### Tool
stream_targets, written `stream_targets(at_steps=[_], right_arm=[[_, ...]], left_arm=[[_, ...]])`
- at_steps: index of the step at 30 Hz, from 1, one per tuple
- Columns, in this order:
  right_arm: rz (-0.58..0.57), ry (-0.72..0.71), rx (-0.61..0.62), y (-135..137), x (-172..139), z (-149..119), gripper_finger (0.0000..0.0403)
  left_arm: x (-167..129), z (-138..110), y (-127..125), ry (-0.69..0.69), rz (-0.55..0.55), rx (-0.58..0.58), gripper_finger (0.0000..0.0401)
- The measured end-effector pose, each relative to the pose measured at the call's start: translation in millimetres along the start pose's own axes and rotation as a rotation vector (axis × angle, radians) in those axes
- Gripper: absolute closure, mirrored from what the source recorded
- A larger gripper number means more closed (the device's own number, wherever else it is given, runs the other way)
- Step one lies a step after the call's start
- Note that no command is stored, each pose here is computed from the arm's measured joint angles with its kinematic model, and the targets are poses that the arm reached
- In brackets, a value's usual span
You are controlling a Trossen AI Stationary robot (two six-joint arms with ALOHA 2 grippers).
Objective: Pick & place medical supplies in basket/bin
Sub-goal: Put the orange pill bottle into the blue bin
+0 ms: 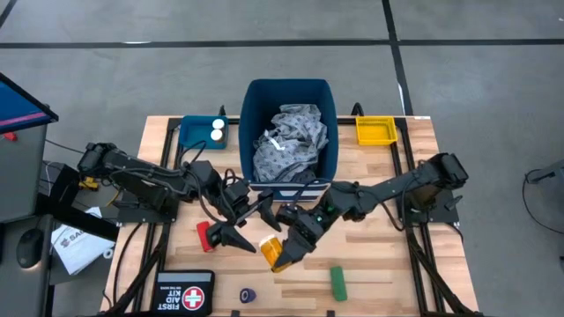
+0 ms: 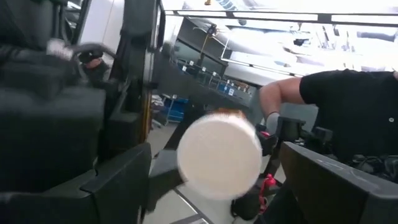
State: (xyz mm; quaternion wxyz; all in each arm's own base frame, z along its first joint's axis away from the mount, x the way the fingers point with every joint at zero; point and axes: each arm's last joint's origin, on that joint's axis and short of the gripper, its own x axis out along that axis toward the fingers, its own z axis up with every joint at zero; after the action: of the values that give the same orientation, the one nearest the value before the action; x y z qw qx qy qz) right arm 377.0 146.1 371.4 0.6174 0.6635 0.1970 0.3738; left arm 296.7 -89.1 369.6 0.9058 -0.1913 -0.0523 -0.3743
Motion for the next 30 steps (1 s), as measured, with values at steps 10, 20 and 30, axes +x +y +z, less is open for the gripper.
stream_targets(at_steps=[10,20,30], right_arm=[[-0.020,-0.010,-0.011,-2.8,-2.4,5.7,0.0211],[-0.024,-0.022,-0.019,-3.8,-3.9,9.7,0.0211],[-0.023,-0.039,-0.037,-3.7,-3.9,10.2,0.0211]], left_arm=[[0.9,-0.7,-2.3,0.004,-0.014,-0.004,0.0052],[2.7,-3.1,-2.7,0.011,-0.021,-0.025,0.0052],[2.7,-3.3,-3.0,0.018,-0.033,-0.035,0.0076]])
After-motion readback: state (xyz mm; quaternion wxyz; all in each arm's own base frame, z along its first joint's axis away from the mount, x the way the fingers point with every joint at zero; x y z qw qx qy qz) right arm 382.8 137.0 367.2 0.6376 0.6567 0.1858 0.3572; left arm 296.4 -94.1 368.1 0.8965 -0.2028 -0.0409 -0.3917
